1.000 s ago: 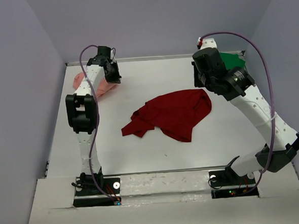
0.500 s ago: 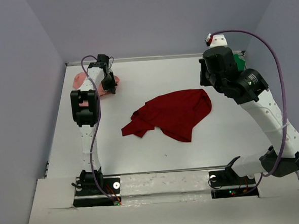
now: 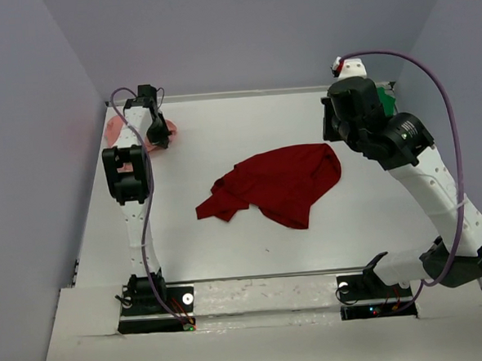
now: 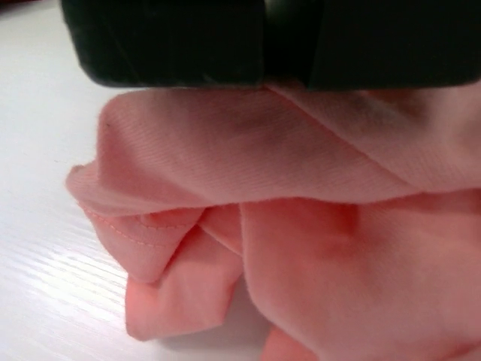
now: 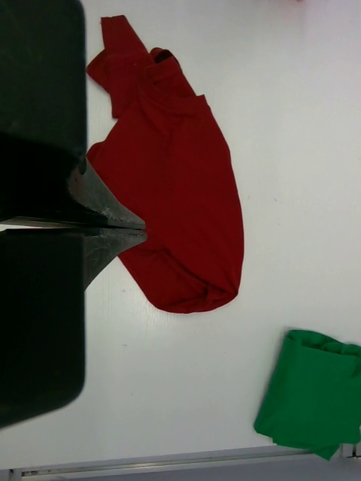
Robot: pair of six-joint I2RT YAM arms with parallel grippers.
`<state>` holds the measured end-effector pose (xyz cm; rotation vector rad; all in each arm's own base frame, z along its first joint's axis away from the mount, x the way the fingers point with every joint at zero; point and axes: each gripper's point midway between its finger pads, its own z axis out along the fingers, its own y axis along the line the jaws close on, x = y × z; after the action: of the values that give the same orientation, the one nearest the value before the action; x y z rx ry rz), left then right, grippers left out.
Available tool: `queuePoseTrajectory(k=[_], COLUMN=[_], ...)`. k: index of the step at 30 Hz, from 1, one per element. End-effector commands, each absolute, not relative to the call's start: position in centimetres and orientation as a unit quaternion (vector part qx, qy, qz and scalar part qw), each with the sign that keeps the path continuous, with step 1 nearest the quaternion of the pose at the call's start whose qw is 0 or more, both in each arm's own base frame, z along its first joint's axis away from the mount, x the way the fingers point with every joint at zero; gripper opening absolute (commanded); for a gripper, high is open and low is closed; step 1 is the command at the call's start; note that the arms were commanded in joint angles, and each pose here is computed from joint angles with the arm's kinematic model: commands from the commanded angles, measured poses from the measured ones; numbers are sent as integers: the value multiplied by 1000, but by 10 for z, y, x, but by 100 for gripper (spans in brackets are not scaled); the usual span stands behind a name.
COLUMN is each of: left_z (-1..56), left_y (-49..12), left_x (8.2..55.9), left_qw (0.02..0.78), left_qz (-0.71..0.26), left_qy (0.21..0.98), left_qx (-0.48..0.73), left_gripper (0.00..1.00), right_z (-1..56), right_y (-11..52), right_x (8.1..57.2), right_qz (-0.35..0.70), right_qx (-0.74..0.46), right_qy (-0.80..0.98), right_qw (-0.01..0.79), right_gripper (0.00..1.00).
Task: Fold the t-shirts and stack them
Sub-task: Flatten out the tshirt
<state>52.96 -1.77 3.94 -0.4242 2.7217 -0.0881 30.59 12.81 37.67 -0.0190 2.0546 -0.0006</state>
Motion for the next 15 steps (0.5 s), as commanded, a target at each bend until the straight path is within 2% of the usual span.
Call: queuePoseTrajectory(k=[1, 6, 10, 11, 12, 13, 14, 15], left_z=[56, 57, 63, 67, 80, 94, 111, 120], left_y=[28, 37, 18, 13, -4, -5, -24, -30], left_x=[535, 549, 549, 552, 551, 551, 549, 547], left_qw=[206, 220, 220, 231, 245, 257, 274, 279], left_qz=[-11, -25, -64, -69, -80, -85, -94, -101], left_qy=[959, 955, 957, 955, 954, 951, 948, 947], left_qx=[-193, -199, -179, -175, -154, -151, -132, -125], left_gripper=[0, 0, 0, 7, 34, 49, 74, 74], right_z=[387, 371, 361, 361, 354, 353, 350, 347], right_y=[127, 133, 136, 138, 142, 143, 148, 151], right_x=[299, 299, 297, 299, 300, 302, 304, 307], right_qz=[13, 15, 21, 24, 28, 28, 33, 35], right_qx=[-8, -16, -17, -15, -21, -22, -26, -29], right_qy=[849, 861, 866, 865, 868, 867, 869, 870], right_qw=[528, 508, 499, 502, 496, 496, 493, 491], right_gripper=[0, 0, 0, 0, 0, 0, 0, 0])
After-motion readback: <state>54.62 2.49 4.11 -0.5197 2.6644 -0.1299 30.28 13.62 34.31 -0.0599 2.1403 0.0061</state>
